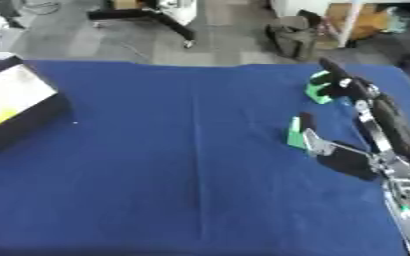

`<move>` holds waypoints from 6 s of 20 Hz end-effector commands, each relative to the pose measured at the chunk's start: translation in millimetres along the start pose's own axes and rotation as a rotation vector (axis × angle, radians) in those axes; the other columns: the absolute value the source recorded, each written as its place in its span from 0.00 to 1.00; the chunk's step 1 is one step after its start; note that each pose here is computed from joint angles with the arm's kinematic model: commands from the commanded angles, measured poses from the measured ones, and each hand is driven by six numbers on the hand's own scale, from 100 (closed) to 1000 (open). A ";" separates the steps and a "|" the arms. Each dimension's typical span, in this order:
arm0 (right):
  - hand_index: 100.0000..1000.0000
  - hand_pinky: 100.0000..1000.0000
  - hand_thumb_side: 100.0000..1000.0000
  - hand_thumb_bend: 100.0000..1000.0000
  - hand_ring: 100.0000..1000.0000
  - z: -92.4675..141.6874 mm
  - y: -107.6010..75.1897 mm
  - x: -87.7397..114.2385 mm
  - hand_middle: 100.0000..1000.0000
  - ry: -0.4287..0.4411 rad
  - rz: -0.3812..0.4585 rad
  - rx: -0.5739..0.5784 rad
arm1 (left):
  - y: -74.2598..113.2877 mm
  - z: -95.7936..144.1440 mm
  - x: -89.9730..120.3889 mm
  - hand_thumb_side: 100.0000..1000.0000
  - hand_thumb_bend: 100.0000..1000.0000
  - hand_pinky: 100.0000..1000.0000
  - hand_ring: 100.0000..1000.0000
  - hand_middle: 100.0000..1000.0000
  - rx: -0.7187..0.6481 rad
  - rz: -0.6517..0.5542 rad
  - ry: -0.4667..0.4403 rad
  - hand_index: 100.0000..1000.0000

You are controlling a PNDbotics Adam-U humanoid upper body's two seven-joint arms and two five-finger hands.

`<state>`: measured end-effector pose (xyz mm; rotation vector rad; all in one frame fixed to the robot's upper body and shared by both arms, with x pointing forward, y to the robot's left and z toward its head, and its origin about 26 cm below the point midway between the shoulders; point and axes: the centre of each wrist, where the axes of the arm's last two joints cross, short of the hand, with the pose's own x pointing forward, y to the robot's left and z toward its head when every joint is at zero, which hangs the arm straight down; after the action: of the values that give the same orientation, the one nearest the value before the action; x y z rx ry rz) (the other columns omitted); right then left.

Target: Pick up the objects with one hand, pass them to the other hand, and then place them into the box on the other side of the table.

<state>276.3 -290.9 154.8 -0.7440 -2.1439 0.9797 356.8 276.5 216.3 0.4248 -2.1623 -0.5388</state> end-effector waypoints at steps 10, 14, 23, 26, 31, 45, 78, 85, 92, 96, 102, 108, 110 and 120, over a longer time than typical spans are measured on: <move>1.00 0.71 0.58 0.00 0.78 8.0 -41.6 -77.4 0.88 0.322 0.124 0.427 | -58.3 23.3 72.0 0.70 0.24 0.92 0.62 0.56 -0.358 0.555 -0.251 0.85; 1.00 0.72 0.71 0.00 0.75 3.3 -38.4 -104.3 0.80 0.415 0.179 0.495 | -75.0 26.9 75.8 0.74 0.22 0.93 0.61 0.55 -0.423 0.608 -0.251 0.84; 1.00 0.73 0.93 0.14 0.54 10.4 -33.2 -146.1 0.38 0.562 0.442 0.663 | -91.3 31.6 73.2 0.79 0.21 0.93 0.60 0.54 -0.474 0.623 -0.229 0.85; 1.00 0.74 0.87 0.25 0.54 14.1 -29.2 -149.1 0.36 0.559 0.473 0.717 | -92.4 34.1 68.6 0.81 0.21 0.93 0.60 0.54 -0.470 0.617 -0.211 0.85; 1.00 0.75 0.81 0.28 0.55 13.4 -24.5 -148.9 0.36 0.536 0.509 0.775 | -93.6 34.7 67.0 0.81 0.21 0.93 0.60 0.54 -0.469 0.615 -0.205 0.85; 0.95 0.74 0.82 0.22 0.55 23.3 -17.0 -161.3 0.36 0.596 0.489 0.795 | -93.2 32.6 72.6 0.82 0.20 0.93 0.60 0.53 -0.504 0.599 -0.232 0.85; 0.49 0.63 0.00 0.07 0.45 -77.5 23.9 70.6 0.18 -0.678 0.024 -0.032 | -168.9 30.7 55.4 0.95 0.25 0.93 0.59 0.52 -0.863 0.681 -0.094 0.84; 0.48 0.62 0.00 0.00 0.44 -83.3 32.0 82.2 0.17 -0.687 -0.075 -0.053 | -187.7 30.7 72.8 0.71 0.25 0.95 0.67 0.59 -0.943 0.689 -0.192 0.87; 0.47 0.61 0.00 0.00 0.44 -85.9 38.2 90.5 0.17 -0.709 -0.136 -0.024 | -207.0 32.3 66.5 0.67 0.29 0.97 0.70 0.65 -0.896 0.660 -0.184 0.90; 0.47 0.61 0.00 0.00 0.44 -86.0 39.1 91.5 0.17 -0.714 -0.146 -0.013 | -216.3 33.6 61.7 0.68 0.29 0.97 0.71 0.67 -0.839 0.654 -0.152 0.90; 0.47 0.61 0.00 0.00 0.44 -84.9 41.0 92.0 0.17 -0.715 -0.149 0.001 | -223.0 33.7 60.0 0.71 0.24 0.95 0.68 0.62 -0.766 0.682 -0.109 0.86; 0.47 0.61 0.00 0.00 0.44 -83.6 42.3 91.7 0.17 -0.709 -0.143 0.014 | -218.7 31.8 67.1 0.68 0.24 0.94 0.68 0.64 -0.647 0.645 -0.094 0.87; 0.47 0.61 0.00 0.00 0.44 -83.5 42.1 91.4 0.17 -0.705 -0.140 0.013 | -217.2 32.4 69.0 0.68 0.25 0.95 0.69 0.64 -0.627 0.633 -0.096 0.87; 0.46 0.61 0.00 0.00 0.44 -81.9 41.2 88.5 0.17 -0.675 -0.120 0.001 | -214.4 36.0 65.8 0.68 0.28 0.96 0.71 0.67 -0.574 0.616 -0.071 0.89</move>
<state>296.3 -173.7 186.8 -0.2964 -2.6823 1.2828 309.6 67.0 120.1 -0.5832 -1.9136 -0.8030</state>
